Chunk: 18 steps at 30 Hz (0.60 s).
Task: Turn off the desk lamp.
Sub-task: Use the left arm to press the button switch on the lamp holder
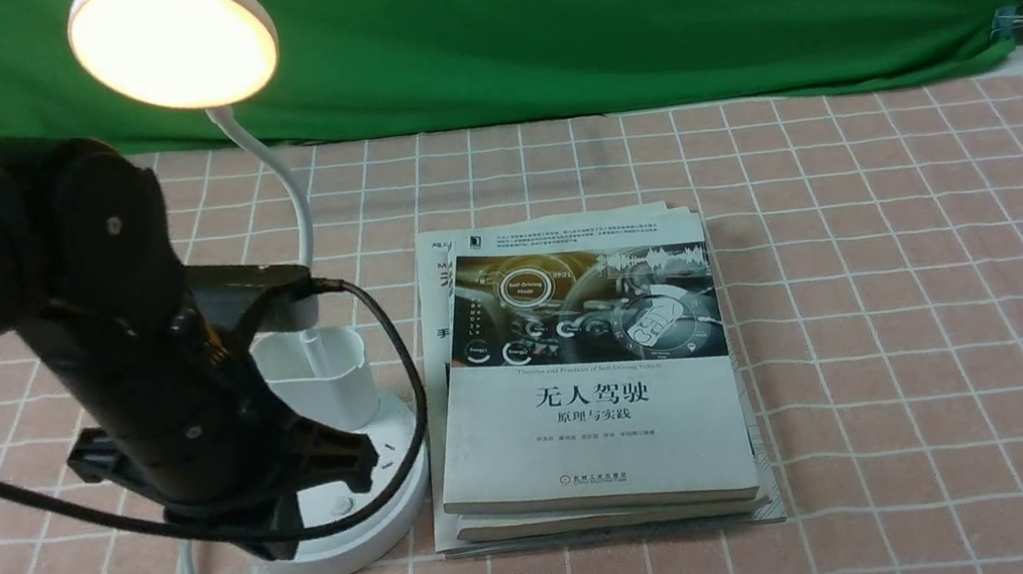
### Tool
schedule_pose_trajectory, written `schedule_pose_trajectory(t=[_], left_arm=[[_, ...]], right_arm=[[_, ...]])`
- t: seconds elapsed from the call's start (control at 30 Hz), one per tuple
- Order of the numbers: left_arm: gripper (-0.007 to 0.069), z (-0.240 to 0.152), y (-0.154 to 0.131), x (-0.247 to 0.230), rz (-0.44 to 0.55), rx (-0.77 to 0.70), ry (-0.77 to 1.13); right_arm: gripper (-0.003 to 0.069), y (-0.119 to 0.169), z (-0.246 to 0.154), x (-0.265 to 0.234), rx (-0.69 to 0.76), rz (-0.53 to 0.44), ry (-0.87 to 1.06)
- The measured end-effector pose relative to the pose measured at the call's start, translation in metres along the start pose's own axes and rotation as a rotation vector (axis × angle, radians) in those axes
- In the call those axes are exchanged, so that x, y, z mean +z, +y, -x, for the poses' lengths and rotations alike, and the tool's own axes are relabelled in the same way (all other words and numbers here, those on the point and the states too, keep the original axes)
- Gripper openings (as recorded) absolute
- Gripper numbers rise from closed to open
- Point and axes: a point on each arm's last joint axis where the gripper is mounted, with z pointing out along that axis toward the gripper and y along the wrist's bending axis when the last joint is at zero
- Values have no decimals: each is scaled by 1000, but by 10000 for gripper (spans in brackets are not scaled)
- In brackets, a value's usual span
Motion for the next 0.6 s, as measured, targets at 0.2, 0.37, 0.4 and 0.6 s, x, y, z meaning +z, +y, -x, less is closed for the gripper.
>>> schedule_pose_trajectory(t=[0.2,0.37,0.4,0.6], left_arm=[[6,20,-8,15,15,40,-18],[6,31,-8,26,23,47,-15],[6,33,-7,29,27,49,-10],[6,36,-5,38,37,53,-5]], right_arm=[[241,0,0,0,0,0,0],[241,0,0,0,0,0,0],[241,0,0,0,0,0,0],[241,0,0,0,0,0,0]])
